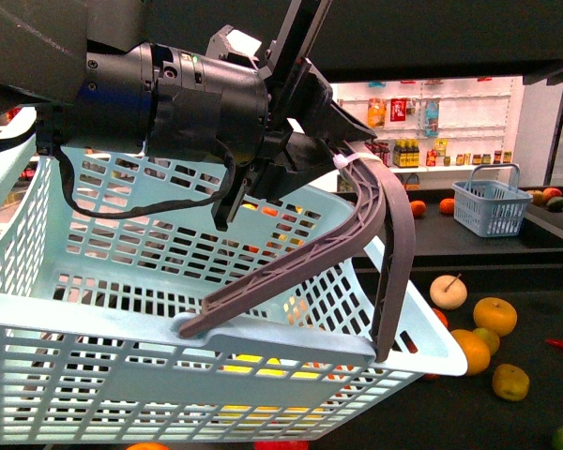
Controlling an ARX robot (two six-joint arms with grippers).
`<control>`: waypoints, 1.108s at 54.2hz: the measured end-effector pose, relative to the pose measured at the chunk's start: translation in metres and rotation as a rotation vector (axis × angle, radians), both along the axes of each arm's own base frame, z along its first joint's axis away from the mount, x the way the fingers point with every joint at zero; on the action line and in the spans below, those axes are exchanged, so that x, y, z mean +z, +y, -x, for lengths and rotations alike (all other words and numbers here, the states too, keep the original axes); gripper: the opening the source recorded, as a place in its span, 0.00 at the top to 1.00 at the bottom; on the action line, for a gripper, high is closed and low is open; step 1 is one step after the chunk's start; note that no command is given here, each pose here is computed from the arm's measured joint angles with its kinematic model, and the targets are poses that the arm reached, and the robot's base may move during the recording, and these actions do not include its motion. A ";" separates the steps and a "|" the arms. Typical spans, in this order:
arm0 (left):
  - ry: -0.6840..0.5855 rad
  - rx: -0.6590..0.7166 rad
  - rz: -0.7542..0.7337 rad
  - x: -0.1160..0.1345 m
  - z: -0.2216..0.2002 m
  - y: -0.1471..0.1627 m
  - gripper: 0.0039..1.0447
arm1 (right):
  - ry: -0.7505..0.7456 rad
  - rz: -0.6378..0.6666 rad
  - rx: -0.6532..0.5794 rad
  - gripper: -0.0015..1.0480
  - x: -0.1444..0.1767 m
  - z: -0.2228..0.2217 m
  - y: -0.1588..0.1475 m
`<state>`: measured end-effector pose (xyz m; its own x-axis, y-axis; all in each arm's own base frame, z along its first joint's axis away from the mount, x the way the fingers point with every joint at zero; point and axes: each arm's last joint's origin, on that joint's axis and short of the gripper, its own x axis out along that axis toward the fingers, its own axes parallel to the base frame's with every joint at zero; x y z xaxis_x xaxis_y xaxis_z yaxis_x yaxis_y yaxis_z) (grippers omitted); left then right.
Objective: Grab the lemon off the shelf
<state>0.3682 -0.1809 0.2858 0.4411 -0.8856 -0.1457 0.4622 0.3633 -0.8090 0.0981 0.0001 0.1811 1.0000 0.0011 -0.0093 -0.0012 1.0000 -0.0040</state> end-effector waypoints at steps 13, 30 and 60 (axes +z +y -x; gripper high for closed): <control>-0.001 0.000 0.000 0.000 0.000 0.000 0.89 | -0.015 0.000 0.000 0.93 -0.013 0.001 0.000; -0.001 0.000 0.000 0.000 0.000 0.000 0.89 | -0.016 0.000 0.000 0.72 -0.013 0.001 0.000; 0.017 0.126 0.005 0.001 -0.002 -0.001 0.89 | -0.016 -0.002 0.000 0.02 -0.013 0.001 0.000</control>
